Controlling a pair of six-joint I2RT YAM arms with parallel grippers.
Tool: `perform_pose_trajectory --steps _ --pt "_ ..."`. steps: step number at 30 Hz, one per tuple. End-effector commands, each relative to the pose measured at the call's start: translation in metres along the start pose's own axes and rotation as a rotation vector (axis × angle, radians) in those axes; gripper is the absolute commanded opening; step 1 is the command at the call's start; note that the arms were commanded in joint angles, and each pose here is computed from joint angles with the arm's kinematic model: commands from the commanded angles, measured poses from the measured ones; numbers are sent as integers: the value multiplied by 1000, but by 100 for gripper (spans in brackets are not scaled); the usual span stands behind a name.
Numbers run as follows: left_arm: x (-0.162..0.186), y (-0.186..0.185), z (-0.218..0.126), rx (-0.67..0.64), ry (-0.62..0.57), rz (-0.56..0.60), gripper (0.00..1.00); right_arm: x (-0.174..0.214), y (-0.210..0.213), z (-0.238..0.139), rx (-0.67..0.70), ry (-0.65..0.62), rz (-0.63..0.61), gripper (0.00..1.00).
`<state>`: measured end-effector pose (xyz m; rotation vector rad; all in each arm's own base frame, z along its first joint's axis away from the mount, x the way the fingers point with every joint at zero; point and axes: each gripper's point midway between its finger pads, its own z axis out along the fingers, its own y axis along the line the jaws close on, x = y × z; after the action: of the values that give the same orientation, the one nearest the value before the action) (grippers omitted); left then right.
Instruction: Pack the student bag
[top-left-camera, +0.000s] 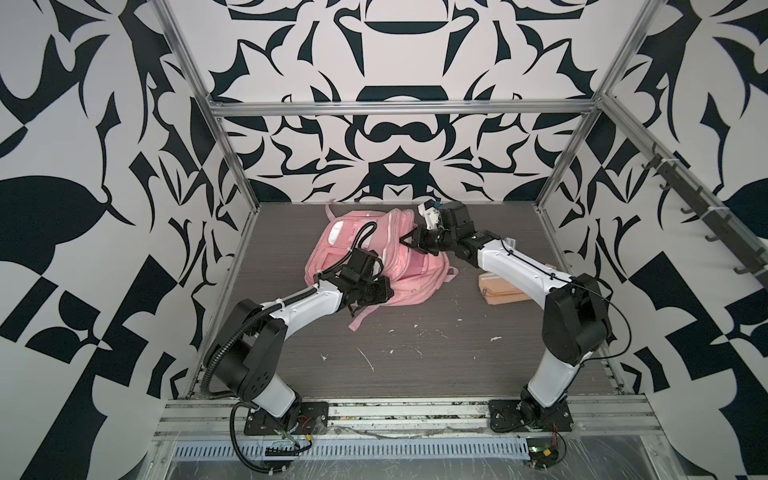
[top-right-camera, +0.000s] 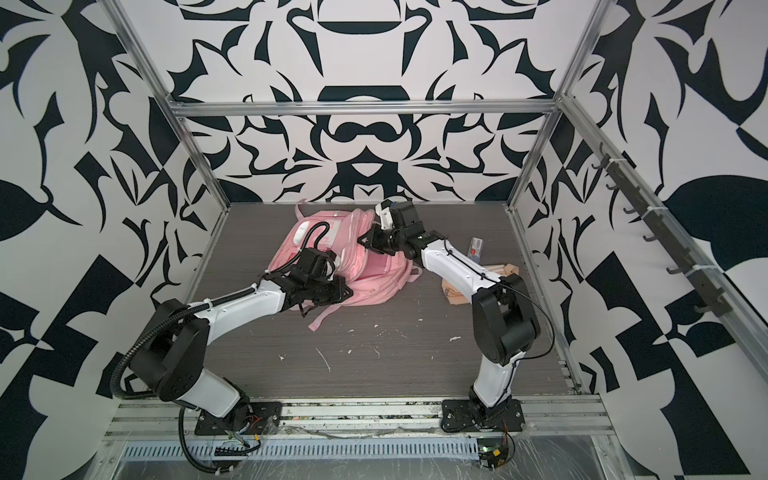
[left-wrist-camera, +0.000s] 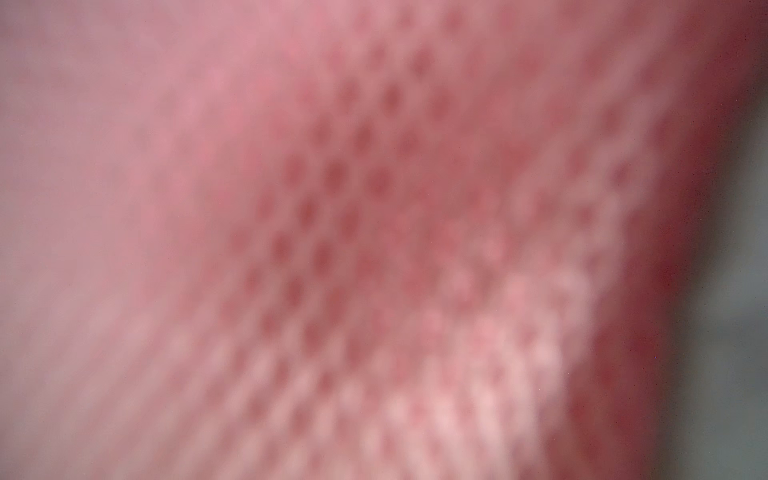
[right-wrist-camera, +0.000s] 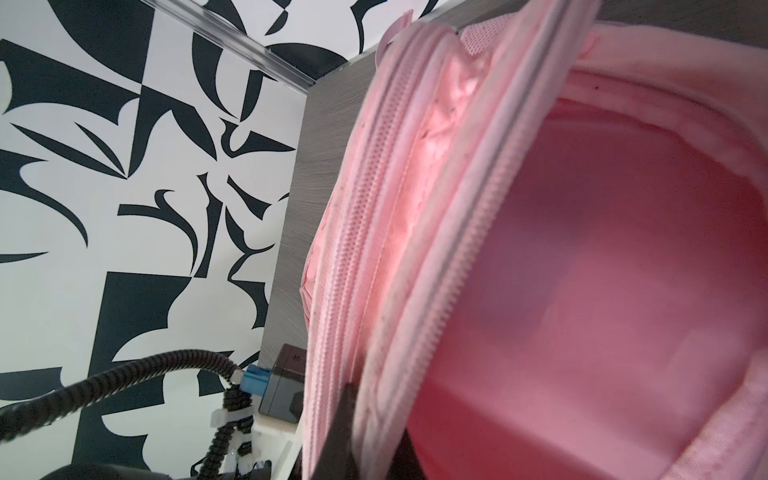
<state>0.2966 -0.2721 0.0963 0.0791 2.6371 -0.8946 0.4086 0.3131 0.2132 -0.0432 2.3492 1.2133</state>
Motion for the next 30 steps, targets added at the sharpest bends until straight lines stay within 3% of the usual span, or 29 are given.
perform_pose_trajectory --steps 1,4,8,15,18,19,23,26,30 --pt "-9 7 -22 -83 -54 4 0 -22 39 -16 -67 -71 -87 0" --pt "-3 27 -35 -175 -45 -27 0 -26 31 -22 -29 -71 -106 0" --pt "5 55 -47 -206 19 -118 0 -31 21 -37 20 -59 -158 0" --pt "11 78 -50 -281 79 -106 0 -35 3 -53 39 -66 -150 0" --pt "2 62 -50 -228 71 -47 0 -36 4 -54 48 -69 -146 0" --pt "0 52 -49 -192 81 -23 8 -36 5 -53 42 -70 -142 0" --pt "1 6 -67 -68 98 107 64 -32 12 -49 23 -64 -134 0" --pt "-7 -9 -99 -67 37 138 96 -29 22 -48 6 -63 -141 0" --pt "-27 -24 -114 -87 -33 184 99 -23 28 -40 -4 -57 -126 0"
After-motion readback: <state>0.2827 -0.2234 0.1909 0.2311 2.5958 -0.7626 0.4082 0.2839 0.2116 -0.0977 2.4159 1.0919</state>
